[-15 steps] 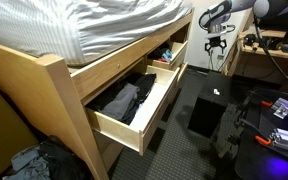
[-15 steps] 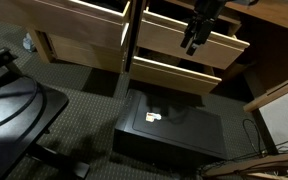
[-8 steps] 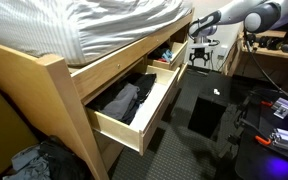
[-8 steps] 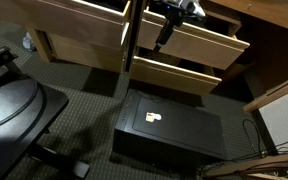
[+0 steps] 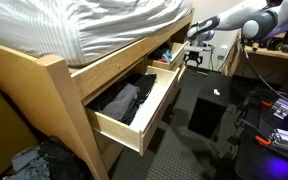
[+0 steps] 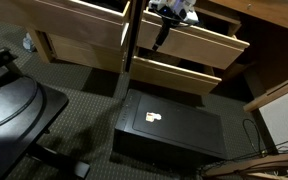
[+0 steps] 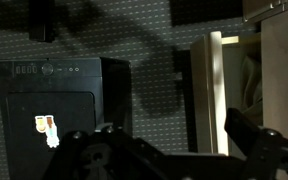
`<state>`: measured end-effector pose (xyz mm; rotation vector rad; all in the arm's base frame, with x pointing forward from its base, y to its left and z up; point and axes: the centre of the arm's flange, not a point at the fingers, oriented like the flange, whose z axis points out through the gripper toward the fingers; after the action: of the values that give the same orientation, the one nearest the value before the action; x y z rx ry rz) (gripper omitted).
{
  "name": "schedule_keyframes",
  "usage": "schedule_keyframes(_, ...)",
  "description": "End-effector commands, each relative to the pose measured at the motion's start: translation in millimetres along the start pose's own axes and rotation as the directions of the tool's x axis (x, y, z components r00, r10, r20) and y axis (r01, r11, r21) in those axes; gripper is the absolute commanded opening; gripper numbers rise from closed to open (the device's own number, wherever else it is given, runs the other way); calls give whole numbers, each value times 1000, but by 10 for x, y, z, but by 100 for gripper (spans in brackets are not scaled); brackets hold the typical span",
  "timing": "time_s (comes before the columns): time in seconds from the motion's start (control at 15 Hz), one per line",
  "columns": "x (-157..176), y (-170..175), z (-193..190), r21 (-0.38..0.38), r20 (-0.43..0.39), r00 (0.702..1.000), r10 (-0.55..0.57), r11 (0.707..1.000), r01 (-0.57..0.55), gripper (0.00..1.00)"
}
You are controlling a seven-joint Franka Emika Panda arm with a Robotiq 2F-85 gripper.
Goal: Close the top right drawer
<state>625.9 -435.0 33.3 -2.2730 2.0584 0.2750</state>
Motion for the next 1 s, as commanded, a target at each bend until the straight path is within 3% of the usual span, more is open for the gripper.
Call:
schedule_keyframes(0.0, -14, -12, 2, -1, 0, 1000, -2, 1000, 2, 100)
schedule_keyframes(0.13, 216, 185, 66, 95, 13, 999, -39, 995, 38, 100)
schedule_keyframes(0.27, 426, 250, 81, 183, -65, 993, -102, 977, 112, 100)
schedule_keyframes(0.4, 673, 526, 88, 243, -140, 978, -152, 953, 183, 100)
schedule_keyframes(0.47, 28, -290, -19, 235, -174, 970, -170, 949, 208, 100)
schedule_keyframes(0.6, 8, -407, -42, 281, -161, 973, -164, 938, 204, 100)
schedule_keyframes(0.67, 322, -3, -71, 255, -150, 978, -145, 950, 180, 100)
schedule_keyframes(0.8, 80, -228, -71, 250, -155, 974, -164, 948, 199, 100)
schedule_keyframes(0.93, 178, -142, -80, 248, -157, 976, -151, 950, 187, 100)
